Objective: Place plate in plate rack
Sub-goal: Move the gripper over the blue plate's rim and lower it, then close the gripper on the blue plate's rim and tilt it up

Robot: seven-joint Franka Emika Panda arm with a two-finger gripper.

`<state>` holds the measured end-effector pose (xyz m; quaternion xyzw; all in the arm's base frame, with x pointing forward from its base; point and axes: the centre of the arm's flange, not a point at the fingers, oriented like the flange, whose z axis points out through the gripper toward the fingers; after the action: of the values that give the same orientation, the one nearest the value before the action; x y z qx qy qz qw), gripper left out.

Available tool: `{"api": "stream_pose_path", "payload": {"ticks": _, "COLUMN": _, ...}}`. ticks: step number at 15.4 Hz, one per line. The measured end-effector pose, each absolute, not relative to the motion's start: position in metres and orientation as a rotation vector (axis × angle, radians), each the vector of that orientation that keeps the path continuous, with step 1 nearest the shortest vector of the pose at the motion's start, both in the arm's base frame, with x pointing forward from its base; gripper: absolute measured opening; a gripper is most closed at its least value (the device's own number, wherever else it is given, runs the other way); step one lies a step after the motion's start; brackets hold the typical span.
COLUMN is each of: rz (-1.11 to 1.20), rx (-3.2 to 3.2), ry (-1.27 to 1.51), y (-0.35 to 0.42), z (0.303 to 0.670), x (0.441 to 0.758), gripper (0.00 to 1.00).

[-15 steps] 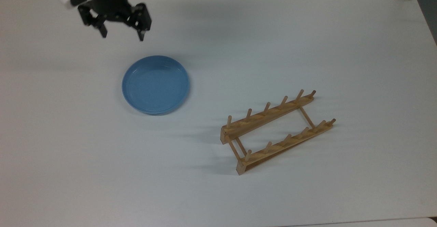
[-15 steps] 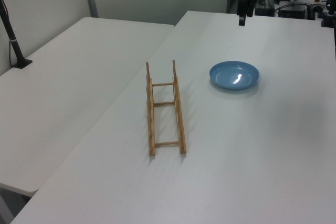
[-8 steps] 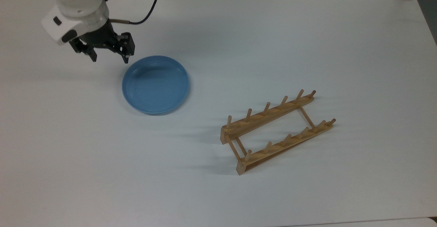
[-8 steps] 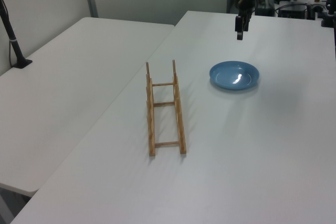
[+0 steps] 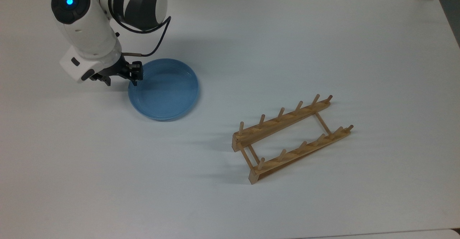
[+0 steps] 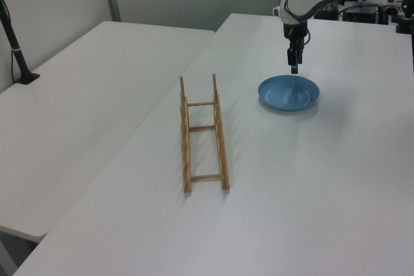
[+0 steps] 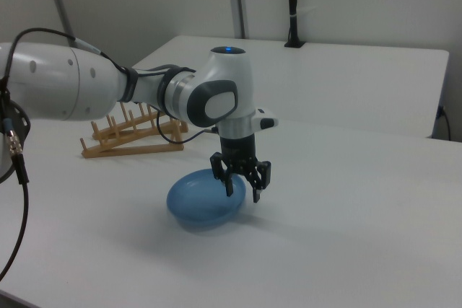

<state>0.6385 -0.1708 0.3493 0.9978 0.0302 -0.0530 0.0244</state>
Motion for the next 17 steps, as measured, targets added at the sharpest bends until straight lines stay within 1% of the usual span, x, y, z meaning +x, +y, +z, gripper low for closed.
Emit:
{"api": "stream_pose_path", "payload": {"ticks": 5, "rz": -0.166, "rx": 3.081, "ry": 0.1, "y": -0.17, "z": 0.335, "x": 0.642, "gripper": 0.68}}
{"api": "stream_pose_path", "payload": {"ticks": 6, "rz": -0.171, "rx": 3.081, "ry": 0.101, "y": -0.17, "z": 0.331, "x": 0.642, "gripper": 0.64}}
{"api": "stream_pose_path", "payload": {"ticks": 8, "rz": -0.177, "rx": 3.081, "ry": 0.103, "y": -0.169, "z": 0.329, "x": 0.643, "gripper": 0.63}}
{"api": "stream_pose_path", "payload": {"ticks": 9, "rz": -0.177, "rx": 3.081, "ry": 0.104, "y": -0.169, "z": 0.329, "x": 0.643, "gripper": 0.55}}
{"api": "stream_pose_path", "payload": {"ticks": 10, "rz": -0.177, "rx": 3.081, "ry": 0.105, "y": -0.168, "z": 0.329, "x": 0.643, "gripper": 0.51}}
{"api": "stream_pose_path", "payload": {"ticks": 11, "rz": -0.176, "rx": 3.081, "ry": 0.107, "y": -0.168, "z": 0.329, "x": 0.643, "gripper": 0.51}}
{"api": "stream_pose_path", "payload": {"ticks": 13, "rz": -0.177, "rx": 3.081, "ry": 0.11, "y": -0.167, "z": 0.328, "x": 0.643, "gripper": 0.41}}
{"api": "stream_pose_path", "payload": {"ticks": 14, "rz": -0.178, "rx": 3.081, "ry": 0.111, "y": -0.166, "z": 0.328, "x": 0.644, "gripper": 0.38}}
{"api": "stream_pose_path", "payload": {"ticks": 15, "rz": -0.178, "rx": 3.081, "ry": 0.112, "y": -0.166, "z": 0.328, "x": 0.644, "gripper": 0.33}}
{"api": "stream_pose_path", "payload": {"ticks": 17, "rz": -0.178, "rx": 3.081, "ry": 0.112, "y": -0.166, "z": 0.328, "x": 0.644, "gripper": 0.31}}
